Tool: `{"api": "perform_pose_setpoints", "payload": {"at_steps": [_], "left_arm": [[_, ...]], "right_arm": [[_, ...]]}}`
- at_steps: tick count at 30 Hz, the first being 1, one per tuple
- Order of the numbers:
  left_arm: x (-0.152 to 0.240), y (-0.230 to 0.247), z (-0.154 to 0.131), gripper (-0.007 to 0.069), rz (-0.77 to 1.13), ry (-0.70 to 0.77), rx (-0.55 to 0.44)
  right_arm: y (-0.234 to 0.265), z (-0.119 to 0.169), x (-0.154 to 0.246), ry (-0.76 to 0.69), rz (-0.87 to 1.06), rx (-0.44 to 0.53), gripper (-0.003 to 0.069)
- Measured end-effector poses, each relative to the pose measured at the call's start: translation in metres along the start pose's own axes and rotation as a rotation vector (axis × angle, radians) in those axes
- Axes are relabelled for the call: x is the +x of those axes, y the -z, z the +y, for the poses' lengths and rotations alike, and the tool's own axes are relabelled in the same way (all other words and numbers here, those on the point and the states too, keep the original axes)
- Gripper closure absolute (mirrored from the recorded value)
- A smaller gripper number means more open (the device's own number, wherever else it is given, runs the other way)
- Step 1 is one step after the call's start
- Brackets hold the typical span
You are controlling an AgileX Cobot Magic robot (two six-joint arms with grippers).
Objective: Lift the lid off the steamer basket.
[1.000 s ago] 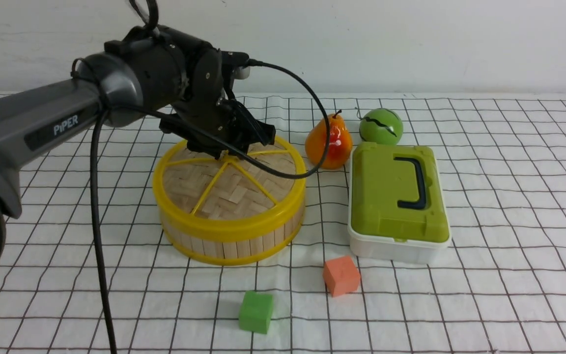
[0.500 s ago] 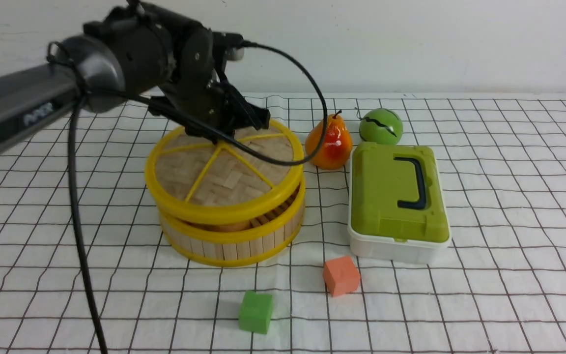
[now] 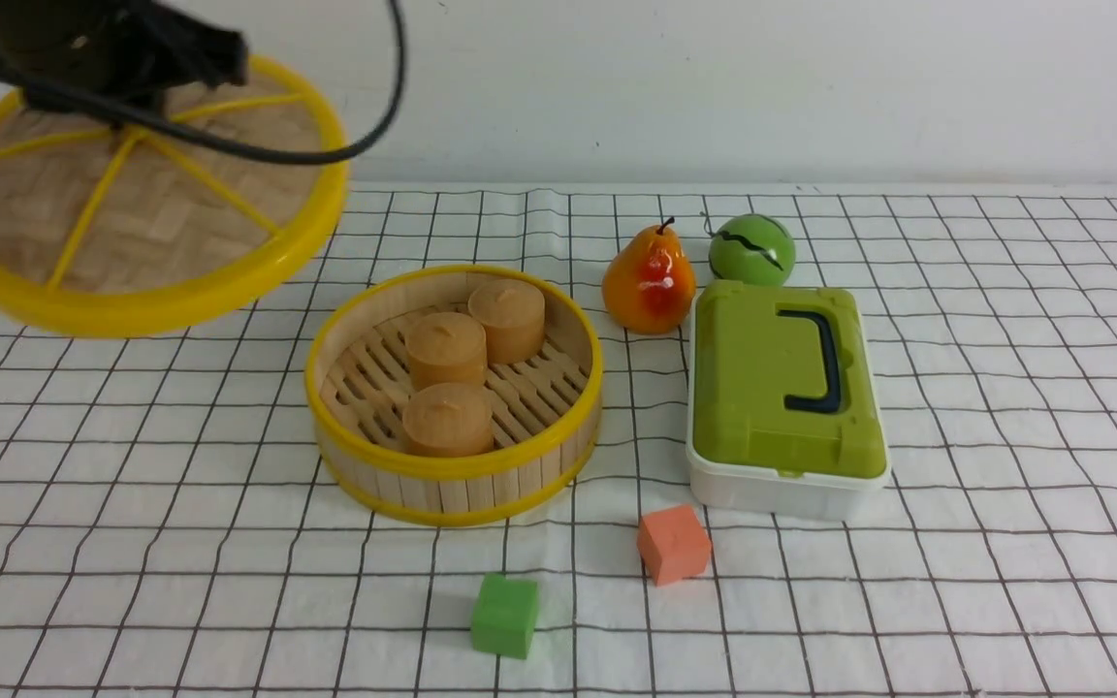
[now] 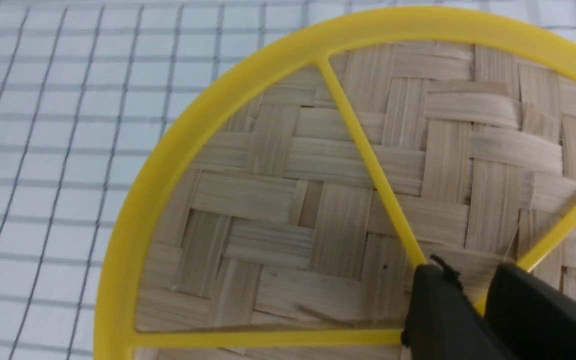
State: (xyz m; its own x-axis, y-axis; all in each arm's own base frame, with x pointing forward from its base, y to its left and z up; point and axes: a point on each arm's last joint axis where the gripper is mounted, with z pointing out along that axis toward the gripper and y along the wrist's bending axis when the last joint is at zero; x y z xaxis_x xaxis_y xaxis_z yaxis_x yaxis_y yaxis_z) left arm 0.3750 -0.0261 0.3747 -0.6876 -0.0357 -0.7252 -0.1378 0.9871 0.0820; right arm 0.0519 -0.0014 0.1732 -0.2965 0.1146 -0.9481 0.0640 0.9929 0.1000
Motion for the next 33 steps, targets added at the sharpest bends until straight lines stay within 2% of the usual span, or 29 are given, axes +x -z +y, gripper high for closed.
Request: {"api": "perform_pose_setpoints", "payload": {"at_steps": [5, 9, 13, 16, 20, 23, 26, 30, 31, 33], "left_arm": [[0.04, -0.077, 0.038, 0.0522, 0.107, 0.168, -0.057], [0.062, -0.121, 0.04, 0.0522, 0.187, 0.229, -0.076], [0.072, -0.143, 0.032, 0.0515, 0.213, 0.217, -0.066], [0.078, -0.153, 0.027, 0.047, 0.226, 0.204, -0.059], [0.08, -0.154, 0.022, 0.032, 0.239, 0.197, -0.059], [0.075, -0.141, 0.024, 0.0288, 0.242, 0.201, -0.07], [0.057, -0.101, 0.031, 0.034, 0.174, 0.213, -0.067], [0.03, -0.013, 0.042, 0.0514, -0.047, 0.229, -0.017], [0.028, -0.003, 0.044, 0.0533, -0.074, 0.232, -0.01], [0.027, 0.068, 0.052, 0.0638, -0.27, 0.262, 0.048]], "right_arm": [[0.0, 0.0, 0.0, 0.0, 0.0, 0.0, 0.0419], [0.0, 0.0, 0.0, 0.0, 0.0, 0.0, 0.0419], [0.0, 0.0, 0.0, 0.0, 0.0, 0.0, 0.0419], [0.0, 0.0, 0.0, 0.0, 0.0, 0.0, 0.0419], [0.0, 0.0, 0.0, 0.0, 0.0, 0.0, 0.0419], [0.0, 0.0, 0.0, 0.0, 0.0, 0.0, 0.0419], [0.0, 0.0, 0.0, 0.0, 0.0, 0.0, 0.0419], [0.0, 0.0, 0.0, 0.0, 0.0, 0.0, 0.0419], [0.0, 0.0, 0.0, 0.0, 0.0, 0.0, 0.0419], [0.0, 0.0, 0.0, 0.0, 0.0, 0.0, 0.0419]]}}
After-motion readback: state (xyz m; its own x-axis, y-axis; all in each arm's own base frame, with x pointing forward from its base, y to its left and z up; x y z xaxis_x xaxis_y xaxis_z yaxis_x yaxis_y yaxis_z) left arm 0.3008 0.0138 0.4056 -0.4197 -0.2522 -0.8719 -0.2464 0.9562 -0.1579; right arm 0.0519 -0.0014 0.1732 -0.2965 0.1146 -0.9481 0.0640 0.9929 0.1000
